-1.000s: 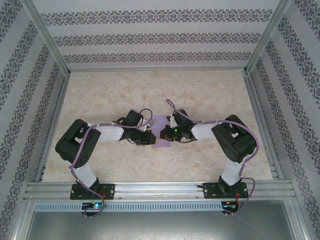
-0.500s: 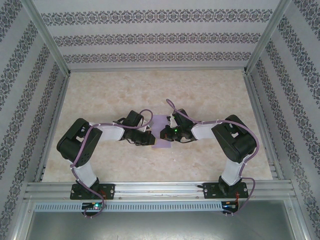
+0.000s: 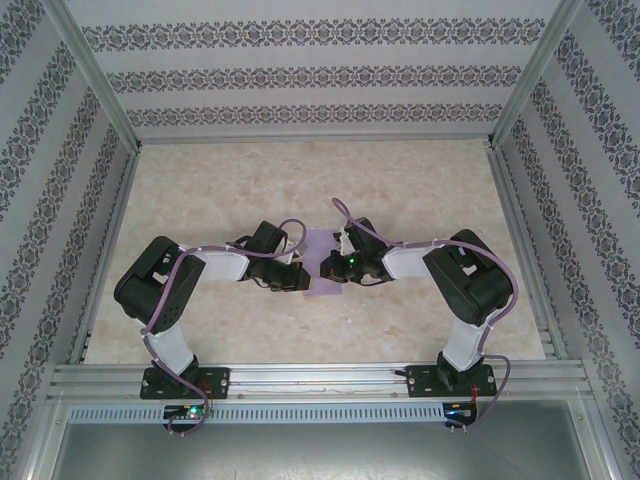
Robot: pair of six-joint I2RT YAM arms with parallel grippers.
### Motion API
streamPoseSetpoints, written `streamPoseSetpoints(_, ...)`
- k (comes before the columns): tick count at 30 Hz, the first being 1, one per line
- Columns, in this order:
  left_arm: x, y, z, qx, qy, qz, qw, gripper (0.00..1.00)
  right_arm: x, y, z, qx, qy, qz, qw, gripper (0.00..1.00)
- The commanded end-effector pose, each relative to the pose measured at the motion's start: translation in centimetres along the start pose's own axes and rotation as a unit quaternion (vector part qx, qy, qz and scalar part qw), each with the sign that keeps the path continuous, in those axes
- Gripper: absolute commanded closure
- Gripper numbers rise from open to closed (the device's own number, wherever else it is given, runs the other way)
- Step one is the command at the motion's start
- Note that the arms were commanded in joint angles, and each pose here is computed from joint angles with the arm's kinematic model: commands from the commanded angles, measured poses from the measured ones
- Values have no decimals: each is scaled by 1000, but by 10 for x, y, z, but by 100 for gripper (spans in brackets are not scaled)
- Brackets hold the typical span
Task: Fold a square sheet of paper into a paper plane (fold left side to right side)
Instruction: Fold the triangle a second time at the center of the table.
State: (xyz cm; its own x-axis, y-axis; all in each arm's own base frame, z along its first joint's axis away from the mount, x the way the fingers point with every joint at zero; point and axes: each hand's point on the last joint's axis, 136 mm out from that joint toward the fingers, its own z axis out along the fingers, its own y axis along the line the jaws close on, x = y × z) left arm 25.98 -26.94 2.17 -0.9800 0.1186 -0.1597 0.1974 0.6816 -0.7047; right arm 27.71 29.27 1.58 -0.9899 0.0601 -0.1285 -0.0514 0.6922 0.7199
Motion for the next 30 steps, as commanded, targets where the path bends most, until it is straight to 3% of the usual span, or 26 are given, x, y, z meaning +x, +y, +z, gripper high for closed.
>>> streamPoseSetpoints(1, 18, 8, 6, -9, 29, -5, 1000, 89, 16, -28, 9, 46, 28, 17, 998, 100)
streamPoseSetpoints(16, 32, 28, 6, -60, 42, -7, 997, 93, -16, 25, -16, -14, -22, -42, 999, 100)
streamPoseSetpoints(30, 35, 41, 8, -100, 46, -6, 994, 96, 3, 26, -2, -15, -17, -44, 999, 100)
